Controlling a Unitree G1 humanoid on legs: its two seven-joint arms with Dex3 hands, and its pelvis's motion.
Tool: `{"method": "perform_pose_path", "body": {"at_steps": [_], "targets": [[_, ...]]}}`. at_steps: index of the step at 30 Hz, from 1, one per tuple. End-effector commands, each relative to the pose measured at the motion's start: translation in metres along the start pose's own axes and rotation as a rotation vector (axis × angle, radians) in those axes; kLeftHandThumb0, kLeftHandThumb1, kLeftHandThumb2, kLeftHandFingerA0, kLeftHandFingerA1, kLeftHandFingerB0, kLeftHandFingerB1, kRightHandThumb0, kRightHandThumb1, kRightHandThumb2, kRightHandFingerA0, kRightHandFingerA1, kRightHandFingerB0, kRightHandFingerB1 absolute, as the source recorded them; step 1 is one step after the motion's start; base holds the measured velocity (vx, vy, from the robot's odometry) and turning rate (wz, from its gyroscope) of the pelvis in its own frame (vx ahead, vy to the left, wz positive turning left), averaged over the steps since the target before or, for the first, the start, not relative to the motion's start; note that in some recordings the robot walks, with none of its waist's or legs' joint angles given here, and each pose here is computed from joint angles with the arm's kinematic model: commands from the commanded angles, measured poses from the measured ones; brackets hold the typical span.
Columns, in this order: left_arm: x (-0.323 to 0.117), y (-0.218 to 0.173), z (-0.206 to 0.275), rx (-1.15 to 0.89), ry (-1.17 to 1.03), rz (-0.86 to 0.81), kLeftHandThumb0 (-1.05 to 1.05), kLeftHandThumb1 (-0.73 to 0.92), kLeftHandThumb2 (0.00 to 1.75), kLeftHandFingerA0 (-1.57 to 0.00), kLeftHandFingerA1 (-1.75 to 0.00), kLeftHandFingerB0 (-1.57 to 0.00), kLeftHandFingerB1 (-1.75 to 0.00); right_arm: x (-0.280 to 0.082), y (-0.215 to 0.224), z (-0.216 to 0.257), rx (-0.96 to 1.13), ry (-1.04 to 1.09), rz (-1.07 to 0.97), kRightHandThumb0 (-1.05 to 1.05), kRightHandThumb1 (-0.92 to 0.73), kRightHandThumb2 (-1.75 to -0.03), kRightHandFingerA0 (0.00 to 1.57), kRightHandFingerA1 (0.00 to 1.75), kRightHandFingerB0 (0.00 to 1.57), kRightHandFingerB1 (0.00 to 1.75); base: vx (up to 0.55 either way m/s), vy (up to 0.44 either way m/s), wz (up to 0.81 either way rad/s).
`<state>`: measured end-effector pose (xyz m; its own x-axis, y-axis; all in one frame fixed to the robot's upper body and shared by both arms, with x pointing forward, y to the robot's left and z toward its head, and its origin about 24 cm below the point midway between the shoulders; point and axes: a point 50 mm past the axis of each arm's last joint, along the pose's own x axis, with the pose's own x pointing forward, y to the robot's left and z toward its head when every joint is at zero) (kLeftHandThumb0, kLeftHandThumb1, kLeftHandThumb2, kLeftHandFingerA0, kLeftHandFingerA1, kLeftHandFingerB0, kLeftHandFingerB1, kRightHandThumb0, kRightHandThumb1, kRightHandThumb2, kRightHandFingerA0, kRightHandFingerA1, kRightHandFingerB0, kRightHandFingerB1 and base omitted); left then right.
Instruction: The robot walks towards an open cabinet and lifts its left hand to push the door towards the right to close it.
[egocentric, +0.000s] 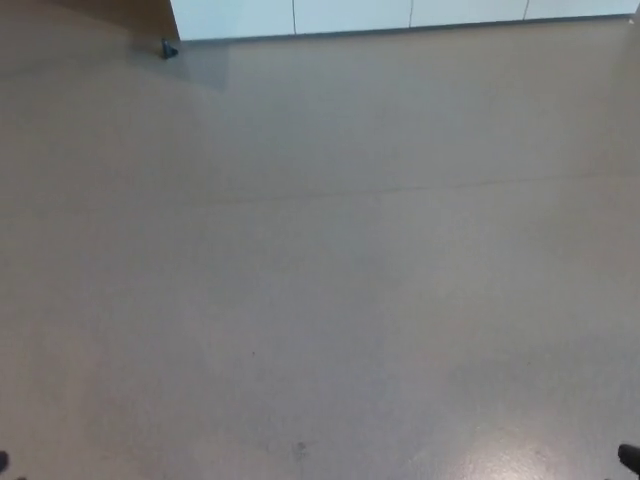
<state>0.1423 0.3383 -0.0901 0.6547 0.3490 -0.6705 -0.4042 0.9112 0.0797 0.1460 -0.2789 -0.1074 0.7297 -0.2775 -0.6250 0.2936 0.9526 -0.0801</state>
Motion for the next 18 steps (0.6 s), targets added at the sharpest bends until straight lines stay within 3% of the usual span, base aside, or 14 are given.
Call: {"method": "perform_pose_path", "body": {"at_steps": [1, 7, 13, 14, 15, 16, 18], "targets": [[-0.001, 0.0064, 0.0044, -0.068, -0.058, -0.015, -0.25, 0.64, 0.65, -0.43, -0.59, -0.34, -0.49, -0.0005, -0.0048, 0.0063, 0.054, -0.072, 0.003, -0.21, -0.66, -0.59, 0.63, 0.47, 0.35, 0.36, 0.0, 0.0, 0.0], [-0.0018, 0.007, 0.0012, -0.066, -0.048, -0.014, -0.25, 0.63, 0.63, -0.45, -0.67, -0.32, -0.52, -0.002, -0.0065, 0.0027, 0.023, -0.074, 0.004, -0.27, -0.62, -0.59, 0.64, 0.46, 0.38, 0.37, 0.09, 0.069, -0.07], [-0.0012, 0.0058, 0.0027, -0.071, -0.051, -0.028, -0.24, 0.64, 0.63, -0.44, -0.61, -0.31, -0.52, -0.0018, -0.0079, 0.0003, 0.018, -0.07, 0.002, -0.27, -0.62, -0.58, 0.63, 0.47, 0.37, 0.37, 0.1, 0.249, -0.03], [-0.0009, 0.0058, 0.0033, -0.062, -0.052, -0.021, -0.25, 0.66, 0.63, -0.47, -0.6, -0.33, -0.51, -0.0017, -0.0077, -0.0003, 0.015, -0.066, 0.0, -0.36, -0.52, -0.7, 0.6, 0.54, 0.35, 0.44, 0.15, 0.153, 0.05], [-0.0008, 0.0058, 0.0036, -0.058, -0.052, -0.018, -0.25, 0.66, 0.63, -0.47, -0.6, -0.33, -0.51, -0.0017, -0.0076, -0.0005, 0.013, -0.065, -0.001, -0.36, -0.52, -0.7, 0.6, 0.54, 0.35, 0.44, 0.19, 0.116, 0.01], [-0.0008, 0.0058, 0.0038, -0.057, -0.053, -0.017, -0.26, 0.64, 0.63, -0.51, -0.65, -0.35, -0.54, -0.0021, -0.0077, -0.0009, 0.014, -0.065, -0.001, -0.28, -0.62, -0.59, 0.66, 0.48, 0.39, 0.38, 0.18, 0.051, 0.07], [-0.0002, 0.0053, 0.0049, -0.06, -0.055, -0.019, -0.26, 0.63, 0.63, -0.51, -0.65, -0.34, -0.53, -0.0022, -0.008, -0.0012, 0.012, -0.065, -0.003, -0.26, -0.63, -0.59, 0.67, 0.48, 0.4, 0.38, 0.16, -0.026, 0.06]]}}
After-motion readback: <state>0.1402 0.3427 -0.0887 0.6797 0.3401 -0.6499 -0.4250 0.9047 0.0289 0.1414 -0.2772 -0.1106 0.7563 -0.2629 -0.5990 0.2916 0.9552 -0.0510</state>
